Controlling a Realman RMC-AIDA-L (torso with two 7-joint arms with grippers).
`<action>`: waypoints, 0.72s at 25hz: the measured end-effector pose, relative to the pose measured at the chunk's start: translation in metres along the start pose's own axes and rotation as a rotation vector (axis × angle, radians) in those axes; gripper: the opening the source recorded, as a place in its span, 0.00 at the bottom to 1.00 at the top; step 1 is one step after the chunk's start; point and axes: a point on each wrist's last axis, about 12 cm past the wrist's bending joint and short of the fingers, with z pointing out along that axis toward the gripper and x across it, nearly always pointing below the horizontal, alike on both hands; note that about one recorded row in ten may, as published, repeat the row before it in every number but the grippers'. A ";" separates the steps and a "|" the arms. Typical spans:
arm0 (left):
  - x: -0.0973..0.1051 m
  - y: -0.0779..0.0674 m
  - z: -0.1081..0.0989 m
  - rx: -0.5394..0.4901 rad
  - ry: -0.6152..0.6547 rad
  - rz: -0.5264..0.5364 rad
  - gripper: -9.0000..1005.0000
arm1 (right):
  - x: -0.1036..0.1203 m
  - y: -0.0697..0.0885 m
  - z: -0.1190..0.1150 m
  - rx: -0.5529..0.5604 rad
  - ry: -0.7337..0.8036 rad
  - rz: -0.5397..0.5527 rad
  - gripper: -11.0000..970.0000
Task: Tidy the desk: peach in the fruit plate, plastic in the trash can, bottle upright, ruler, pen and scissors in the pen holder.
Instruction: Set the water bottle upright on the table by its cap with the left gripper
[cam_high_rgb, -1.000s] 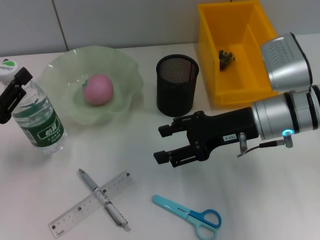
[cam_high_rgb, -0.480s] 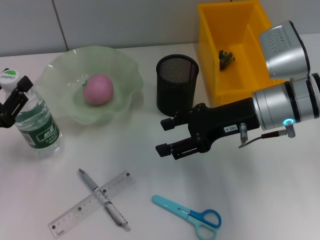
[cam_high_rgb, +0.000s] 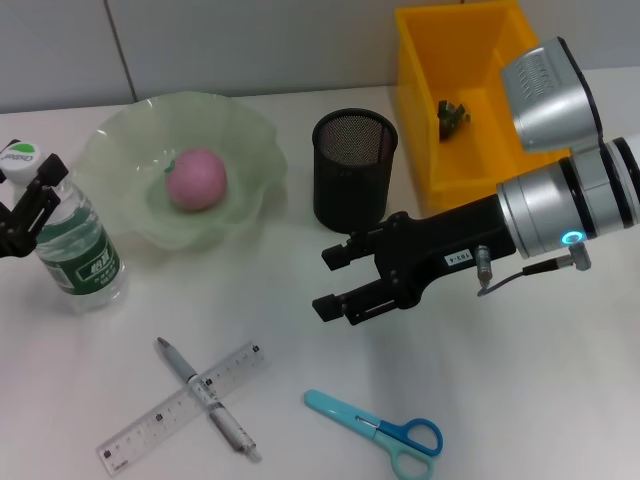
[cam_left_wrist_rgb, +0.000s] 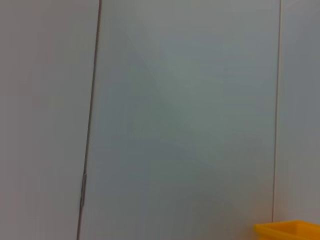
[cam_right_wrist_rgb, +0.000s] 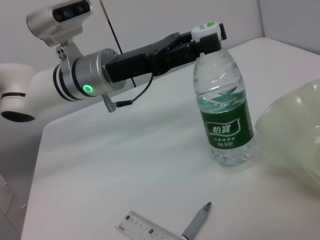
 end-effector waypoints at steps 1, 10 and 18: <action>0.000 0.000 0.000 0.000 0.000 0.000 0.45 | 0.000 0.000 0.000 0.001 -0.002 0.003 0.78; 0.002 -0.001 0.000 -0.001 0.004 -0.001 0.46 | -0.001 0.000 0.000 0.001 -0.009 0.014 0.78; 0.001 -0.001 0.003 0.003 -0.001 0.007 0.46 | -0.004 0.000 0.001 -0.002 -0.006 0.009 0.78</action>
